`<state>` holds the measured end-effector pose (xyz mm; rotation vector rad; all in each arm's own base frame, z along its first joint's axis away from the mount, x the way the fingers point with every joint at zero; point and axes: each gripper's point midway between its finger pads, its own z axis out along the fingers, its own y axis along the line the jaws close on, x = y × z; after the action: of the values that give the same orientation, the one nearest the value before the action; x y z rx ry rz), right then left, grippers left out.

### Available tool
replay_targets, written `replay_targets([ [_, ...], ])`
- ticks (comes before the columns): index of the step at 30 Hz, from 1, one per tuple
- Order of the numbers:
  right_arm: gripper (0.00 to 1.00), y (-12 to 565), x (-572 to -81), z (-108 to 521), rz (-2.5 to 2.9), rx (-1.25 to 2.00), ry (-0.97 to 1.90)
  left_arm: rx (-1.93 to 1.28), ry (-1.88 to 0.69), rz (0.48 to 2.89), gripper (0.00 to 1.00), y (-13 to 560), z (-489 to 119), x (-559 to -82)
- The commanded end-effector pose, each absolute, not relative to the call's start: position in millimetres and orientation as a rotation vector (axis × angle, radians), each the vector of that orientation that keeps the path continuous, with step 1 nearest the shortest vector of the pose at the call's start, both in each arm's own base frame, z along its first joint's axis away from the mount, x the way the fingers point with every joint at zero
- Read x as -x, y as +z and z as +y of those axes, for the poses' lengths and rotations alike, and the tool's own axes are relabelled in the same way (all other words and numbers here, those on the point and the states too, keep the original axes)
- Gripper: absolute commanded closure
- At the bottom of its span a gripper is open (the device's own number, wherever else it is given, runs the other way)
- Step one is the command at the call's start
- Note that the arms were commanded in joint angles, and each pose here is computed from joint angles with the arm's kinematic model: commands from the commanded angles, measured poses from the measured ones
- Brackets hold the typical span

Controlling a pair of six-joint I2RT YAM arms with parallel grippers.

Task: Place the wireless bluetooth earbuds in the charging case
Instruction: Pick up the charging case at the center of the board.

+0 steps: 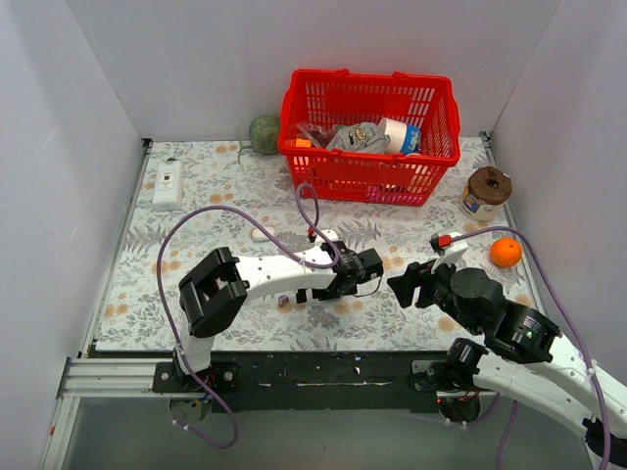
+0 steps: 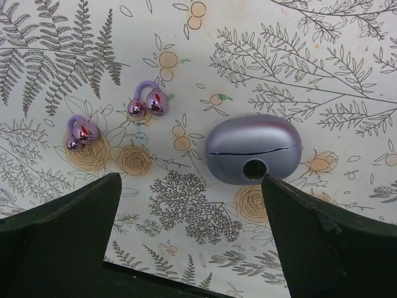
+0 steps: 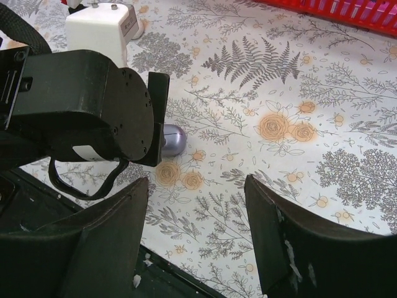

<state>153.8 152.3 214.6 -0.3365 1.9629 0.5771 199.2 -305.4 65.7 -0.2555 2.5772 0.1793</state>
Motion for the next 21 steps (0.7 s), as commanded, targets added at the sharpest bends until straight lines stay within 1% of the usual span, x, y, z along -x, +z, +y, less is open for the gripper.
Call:
replay_targets([
  [1,0.29,230.5,-153.1,150.0,1.925,0.309,0.608,1.001,-0.114,2.369,0.02,85.4,-327.6,-218.4],
  [5,0.30,227.9,-152.0,149.5,1.929,0.317,0.607,0.915,-0.172,2.393,0.02,84.4,-344.9,-226.2],
  [10,0.29,223.6,-151.0,149.3,1.933,0.316,0.611,0.898,-0.231,2.400,0.02,85.2,-357.0,-229.6],
  [21,0.29,224.5,-149.9,147.5,1.936,0.319,0.607,1.032,-0.181,2.433,0.02,52.0,-357.5,-232.5],
])
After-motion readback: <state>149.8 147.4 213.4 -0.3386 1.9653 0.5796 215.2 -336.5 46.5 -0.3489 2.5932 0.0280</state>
